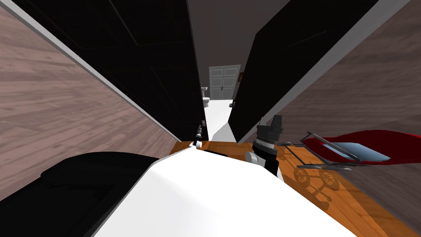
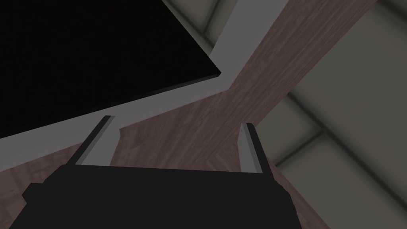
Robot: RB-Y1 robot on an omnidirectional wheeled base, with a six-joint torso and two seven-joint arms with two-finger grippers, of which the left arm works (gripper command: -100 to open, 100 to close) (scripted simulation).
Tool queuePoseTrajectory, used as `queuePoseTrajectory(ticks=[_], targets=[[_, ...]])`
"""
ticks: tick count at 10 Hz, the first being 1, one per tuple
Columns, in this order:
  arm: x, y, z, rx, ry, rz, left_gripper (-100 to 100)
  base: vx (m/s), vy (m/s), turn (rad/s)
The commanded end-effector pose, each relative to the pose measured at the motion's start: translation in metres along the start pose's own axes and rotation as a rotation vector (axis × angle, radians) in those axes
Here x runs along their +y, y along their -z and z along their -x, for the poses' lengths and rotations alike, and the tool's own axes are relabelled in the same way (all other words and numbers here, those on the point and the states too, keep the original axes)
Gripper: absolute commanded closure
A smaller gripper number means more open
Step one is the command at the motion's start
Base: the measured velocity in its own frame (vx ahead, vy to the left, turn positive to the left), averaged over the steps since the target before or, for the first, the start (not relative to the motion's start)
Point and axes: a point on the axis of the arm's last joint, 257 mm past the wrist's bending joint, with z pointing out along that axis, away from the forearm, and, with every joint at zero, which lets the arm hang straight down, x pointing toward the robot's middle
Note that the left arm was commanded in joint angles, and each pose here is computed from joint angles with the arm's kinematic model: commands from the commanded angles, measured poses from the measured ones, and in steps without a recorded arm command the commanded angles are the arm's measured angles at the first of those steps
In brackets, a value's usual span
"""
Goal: Push the door open
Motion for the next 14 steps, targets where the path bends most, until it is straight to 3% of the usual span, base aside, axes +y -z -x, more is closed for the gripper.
queuePoseTrajectory(ticks=[1, 7, 8, 13, 14], targets=[[0.000, 0.0007, 0.004, -0.004, -0.003, -0.002, -100, 0.198, 0.031, -0.032], [0.004, 0.0034, -0.004, -0.011, 0.022, 0.005, -100, 0.172, 0.024, -0.017], [0.004, 0.0034, -0.004, -0.011, 0.022, 0.005, 100, -0.018, -0.006, -0.005], [0.004, 0.0034, -0.004, -0.011, 0.022, 0.005, 100, -0.012, -0.002, -0.002], [0.006, 0.0034, 0.003, -0.019, 0.016, 0.010, 100, 0.117, -0.028, 0.044]])
